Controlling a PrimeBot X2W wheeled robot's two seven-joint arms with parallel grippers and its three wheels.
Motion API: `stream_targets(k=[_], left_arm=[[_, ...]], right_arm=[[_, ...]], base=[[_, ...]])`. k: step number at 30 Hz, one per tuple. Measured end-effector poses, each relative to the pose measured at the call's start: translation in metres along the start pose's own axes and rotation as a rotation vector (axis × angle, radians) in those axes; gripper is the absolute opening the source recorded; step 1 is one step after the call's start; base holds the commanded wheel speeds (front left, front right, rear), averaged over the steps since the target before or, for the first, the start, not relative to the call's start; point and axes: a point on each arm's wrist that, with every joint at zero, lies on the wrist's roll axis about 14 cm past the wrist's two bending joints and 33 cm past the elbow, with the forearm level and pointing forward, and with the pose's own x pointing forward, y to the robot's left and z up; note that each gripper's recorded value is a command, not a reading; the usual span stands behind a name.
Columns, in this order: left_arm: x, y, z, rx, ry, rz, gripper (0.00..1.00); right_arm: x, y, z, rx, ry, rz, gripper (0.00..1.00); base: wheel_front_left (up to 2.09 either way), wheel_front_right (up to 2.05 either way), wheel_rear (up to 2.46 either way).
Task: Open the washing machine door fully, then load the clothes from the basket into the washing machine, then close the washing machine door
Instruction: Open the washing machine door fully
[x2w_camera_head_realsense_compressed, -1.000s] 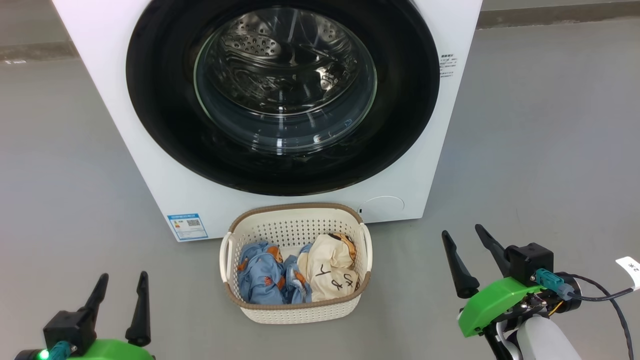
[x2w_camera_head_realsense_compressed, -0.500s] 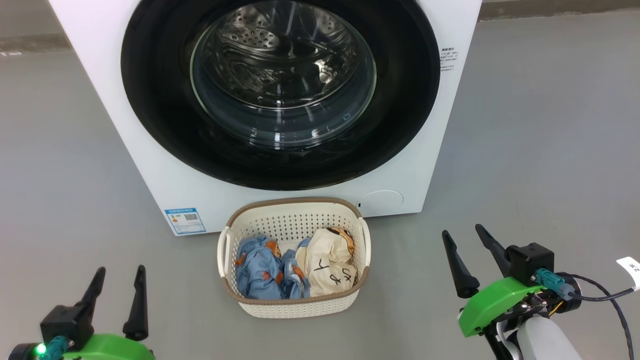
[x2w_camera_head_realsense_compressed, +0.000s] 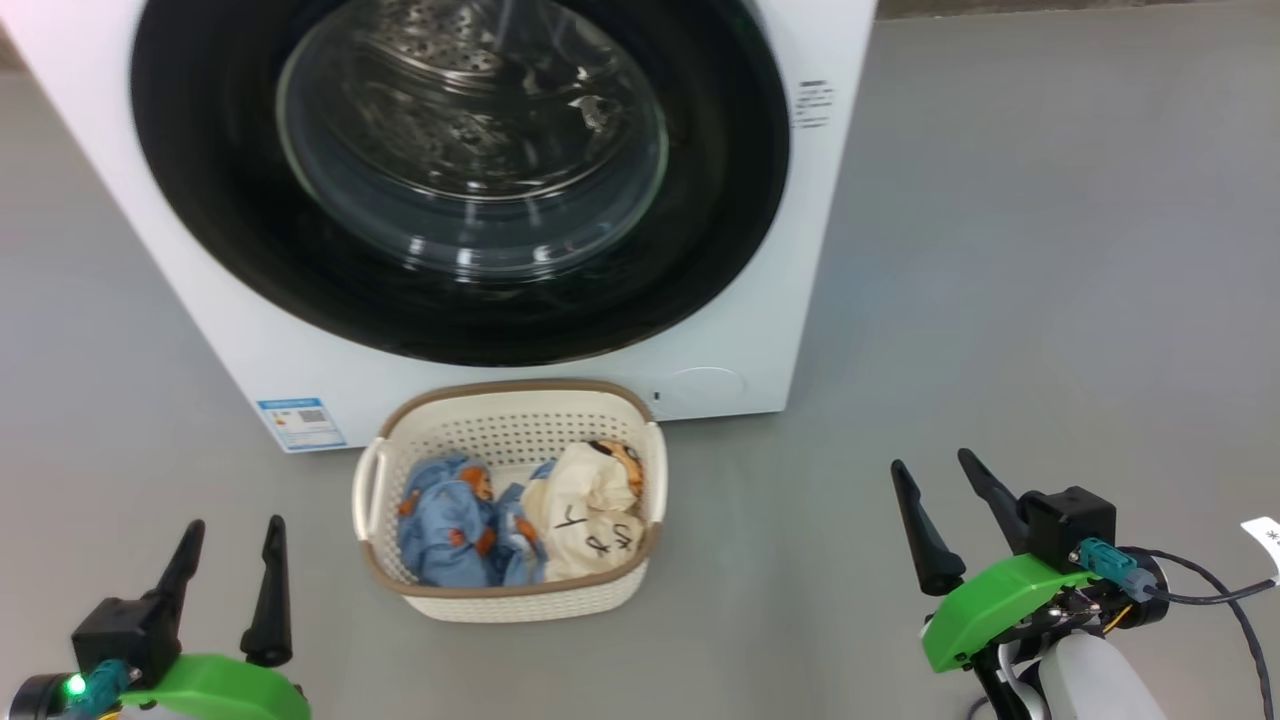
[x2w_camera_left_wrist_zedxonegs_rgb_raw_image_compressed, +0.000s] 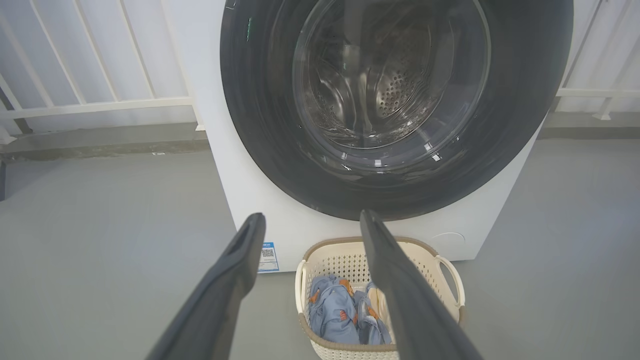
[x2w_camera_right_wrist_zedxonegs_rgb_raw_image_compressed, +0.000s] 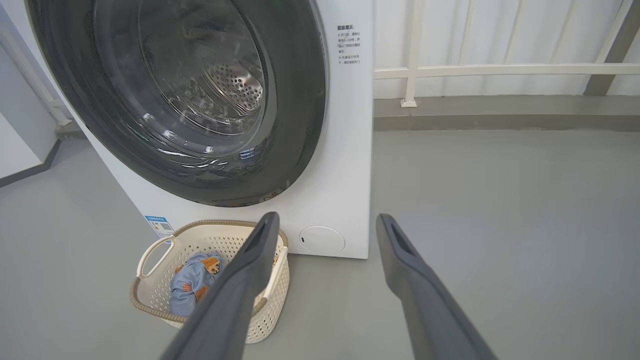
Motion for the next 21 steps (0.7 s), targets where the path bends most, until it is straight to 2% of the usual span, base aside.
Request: stream_targets(k=[10, 21], left_arm=[[0.0027, 0.0015, 0.001, -0.025, -0.008, 0.015, 1.0], [0.0061, 0.0003, 0.0067, -0.018, -0.024, 0.007, 1.0]], right_arm=[[0.0017, -0.006, -0.0049, 0.001, 0.011, -0.014, 1.0], [0.0017, -0.0061, -0.0051, 0.002, 0.012, -0.015, 1.0]], base=[[0.88, 0.88, -1.76], [0.14, 0.14, -0.28]])
